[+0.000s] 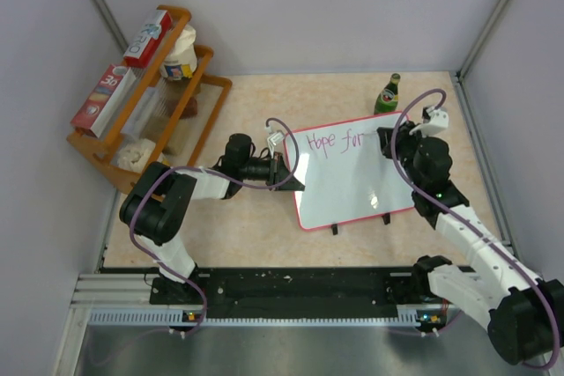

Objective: Write a sentence on the whiteboard

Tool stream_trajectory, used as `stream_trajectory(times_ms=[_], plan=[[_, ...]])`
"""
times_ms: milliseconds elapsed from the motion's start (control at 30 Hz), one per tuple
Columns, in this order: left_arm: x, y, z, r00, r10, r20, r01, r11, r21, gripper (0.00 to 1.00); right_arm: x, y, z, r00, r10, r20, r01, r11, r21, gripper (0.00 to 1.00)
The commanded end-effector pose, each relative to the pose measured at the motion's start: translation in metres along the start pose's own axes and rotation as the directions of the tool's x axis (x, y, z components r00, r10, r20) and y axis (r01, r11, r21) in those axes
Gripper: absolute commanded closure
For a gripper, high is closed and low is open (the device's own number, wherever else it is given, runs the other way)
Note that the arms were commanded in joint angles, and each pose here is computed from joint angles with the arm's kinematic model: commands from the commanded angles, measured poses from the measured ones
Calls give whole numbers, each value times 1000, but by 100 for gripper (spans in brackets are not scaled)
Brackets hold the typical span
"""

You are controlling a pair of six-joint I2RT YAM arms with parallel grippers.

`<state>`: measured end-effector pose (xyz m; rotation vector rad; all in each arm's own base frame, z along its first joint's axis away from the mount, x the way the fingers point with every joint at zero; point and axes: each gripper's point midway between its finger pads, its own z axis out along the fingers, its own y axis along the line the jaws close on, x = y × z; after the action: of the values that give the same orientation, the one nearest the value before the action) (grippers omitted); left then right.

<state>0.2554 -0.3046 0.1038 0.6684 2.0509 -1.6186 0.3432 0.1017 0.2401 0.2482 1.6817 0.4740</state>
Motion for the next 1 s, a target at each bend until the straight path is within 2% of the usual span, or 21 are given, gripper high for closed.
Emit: stream_trajectory(times_ms=[0, 233, 567, 967], plan=[[42, -1, 7, 991, 55, -118, -52, 998, 30, 100, 0, -14, -4, 1000, -9, 4, 9, 998, 56, 100], [42, -1, 7, 991, 55, -118, -52, 998, 30, 100, -4, -10, -7, 1000, -6, 15, 5, 999, 38, 100], [42, -1, 7, 991, 55, -119, -52, 998, 30, 100, -45, 18, -27, 994, 44, 95, -38, 998, -57, 100], [42, -1, 7, 991, 54, -120, -51, 998, 30, 100, -41, -2, -22, 995, 12, 96, -14, 1000, 20, 100]])
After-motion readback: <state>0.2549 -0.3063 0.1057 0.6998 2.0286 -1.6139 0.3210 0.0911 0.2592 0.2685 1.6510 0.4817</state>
